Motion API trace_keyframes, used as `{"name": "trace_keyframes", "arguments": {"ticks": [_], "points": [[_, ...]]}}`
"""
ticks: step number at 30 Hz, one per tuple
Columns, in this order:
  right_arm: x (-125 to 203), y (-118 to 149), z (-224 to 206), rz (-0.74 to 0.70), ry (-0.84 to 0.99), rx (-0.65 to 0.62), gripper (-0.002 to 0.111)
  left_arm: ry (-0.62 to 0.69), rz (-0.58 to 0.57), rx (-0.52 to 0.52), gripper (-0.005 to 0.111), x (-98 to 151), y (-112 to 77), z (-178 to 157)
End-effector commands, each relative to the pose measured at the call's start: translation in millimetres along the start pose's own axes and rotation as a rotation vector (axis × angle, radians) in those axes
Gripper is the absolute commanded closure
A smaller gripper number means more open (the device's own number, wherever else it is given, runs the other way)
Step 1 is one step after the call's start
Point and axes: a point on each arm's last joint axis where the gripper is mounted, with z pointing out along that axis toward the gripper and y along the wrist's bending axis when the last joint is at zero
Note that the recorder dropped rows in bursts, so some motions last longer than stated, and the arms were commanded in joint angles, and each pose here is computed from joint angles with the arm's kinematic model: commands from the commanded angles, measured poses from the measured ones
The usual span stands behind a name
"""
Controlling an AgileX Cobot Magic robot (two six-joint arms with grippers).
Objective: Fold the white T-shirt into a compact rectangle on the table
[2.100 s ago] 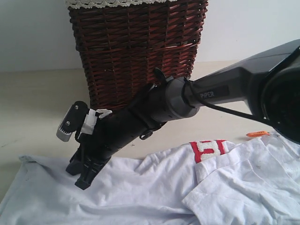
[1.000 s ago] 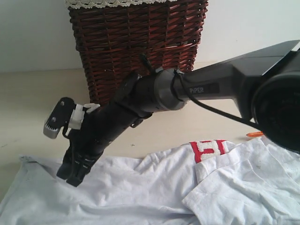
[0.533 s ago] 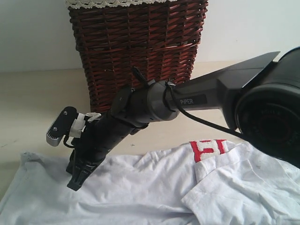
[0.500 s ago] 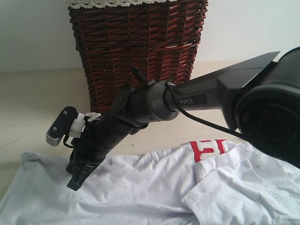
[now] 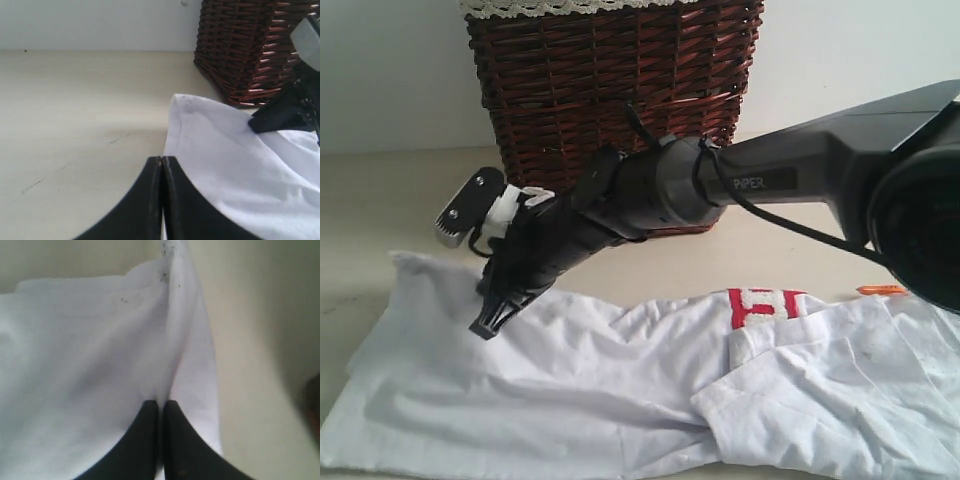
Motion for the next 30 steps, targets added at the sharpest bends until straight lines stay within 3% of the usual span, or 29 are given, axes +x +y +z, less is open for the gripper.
{"name": "trace_keyframes", "arguments": {"ticks": [1, 7, 10, 16, 19, 23, 25, 30], "points": [[8.8, -22.0, 0.0, 0.005, 0.001, 0.097, 0.102, -0.014, -0.004, 0.011, 0.106, -1.1, -0.7, -0.5], [19.8, -20.4, 8.9, -0.036, 0.047, 0.074, 0.061, -0.014, -0.004, 0.011, 0.106, -1.1, -0.7, -0.5], [14.0, -19.7, 3.6, -0.018, 0.029, 0.069, 0.054, -0.014, -0.004, 0.011, 0.106, -1.1, -0.7, -0.5], [-18.6, -18.3, -27.8, 0.064, -0.084, 0.074, 0.054, -0.014, -0.004, 0.011, 0.106, -1.1, -0.7, -0.5], [-15.3, -17.3, -22.8, 0.151, -0.087, 0.055, 0.060, -0.014, -0.004, 0.011, 0.106, -1.1, -0.7, -0.5], [8.5, -4.3, 0.3, 0.090, 0.034, -0.049, 0.092, -0.014, -0.004, 0.011, 0.106, -1.1, -0.7, -0.5], [17.0, 2.7, 5.8, 0.128, 0.101, -0.093, 0.106, -0.014, -0.004, 0.011, 0.106, -1.1, -0.7, -0.5], [37.9, 13.8, 7.3, 0.233, 0.313, -0.170, 0.108, -0.014, -0.004, 0.011, 0.106, -1.1, -0.7, -0.5]]}}
